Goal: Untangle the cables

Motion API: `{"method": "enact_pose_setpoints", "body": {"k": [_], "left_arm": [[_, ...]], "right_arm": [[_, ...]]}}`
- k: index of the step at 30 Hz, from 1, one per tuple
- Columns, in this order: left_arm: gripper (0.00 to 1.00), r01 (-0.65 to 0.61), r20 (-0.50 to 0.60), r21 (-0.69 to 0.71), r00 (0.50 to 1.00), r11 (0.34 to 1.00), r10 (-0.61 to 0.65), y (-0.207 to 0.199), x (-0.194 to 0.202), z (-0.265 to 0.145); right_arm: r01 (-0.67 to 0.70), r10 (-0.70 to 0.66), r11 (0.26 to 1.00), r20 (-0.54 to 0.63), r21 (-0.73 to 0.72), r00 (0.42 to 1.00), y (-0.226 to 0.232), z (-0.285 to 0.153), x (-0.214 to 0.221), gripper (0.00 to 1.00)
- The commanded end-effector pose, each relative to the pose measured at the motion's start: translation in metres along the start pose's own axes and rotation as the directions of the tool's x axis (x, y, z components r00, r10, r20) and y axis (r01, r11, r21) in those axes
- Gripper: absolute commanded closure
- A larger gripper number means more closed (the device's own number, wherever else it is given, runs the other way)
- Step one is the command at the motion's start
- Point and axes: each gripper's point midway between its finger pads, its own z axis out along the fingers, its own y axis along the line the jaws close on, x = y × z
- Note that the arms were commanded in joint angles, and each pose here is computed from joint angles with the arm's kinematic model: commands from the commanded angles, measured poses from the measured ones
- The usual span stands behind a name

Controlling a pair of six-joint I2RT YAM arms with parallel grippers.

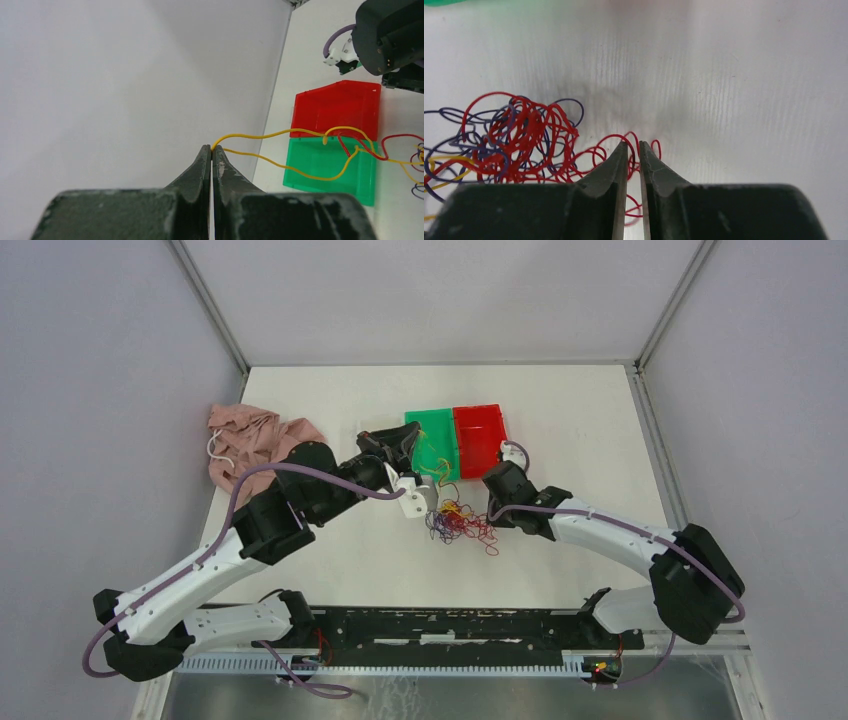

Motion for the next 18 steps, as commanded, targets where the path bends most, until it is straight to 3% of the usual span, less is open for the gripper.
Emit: {"method": "enact_pose_setpoints", "body": {"k": [1, 4, 7, 10, 14, 18], "left_arm": [[0.97, 0.039, 0.087, -0.007, 0.995, 0.999, -0.039, 0.003, -0.017, -0.005], [0.97, 0.002, 0.116, -0.047, 0.993, 0.999, 0.003, 0.009, -0.021, -0.006], [0.97, 0.003, 0.129, -0.078, 0.992, 0.997, 0.007, 0.019, -0.026, -0.004], [0.96, 0.004, 0.144, -0.081, 0.990, 0.997, 0.008, 0.023, -0.030, -0.003], [0.95, 0.004, 0.169, -0.055, 0.986, 0.998, 0.006, 0.017, -0.034, -0.002], [0.95, -0.048, 0.217, -0.018, 0.975, 0.999, 0.050, 0.007, -0.041, -0.005]], "right_arm": [[0.018, -0.008, 0.997, 0.138, -0.069, 0.990, 0.013, -0.034, -0.042, 0.71], [0.070, -0.038, 0.988, 0.227, -0.135, 0.973, 0.023, -0.067, -0.069, 0.39], [0.134, -0.061, 0.970, 0.328, -0.205, 0.943, 0.033, -0.100, -0.093, 0.21], [0.219, -0.078, 0.931, 0.426, -0.292, 0.901, 0.047, -0.129, -0.109, 0.16], [0.362, -0.041, 0.808, 0.569, -0.465, 0.821, 0.081, -0.172, -0.121, 0.13], [0.421, -0.040, 0.737, 0.588, -0.528, 0.808, 0.102, -0.197, -0.130, 0.08]]}}
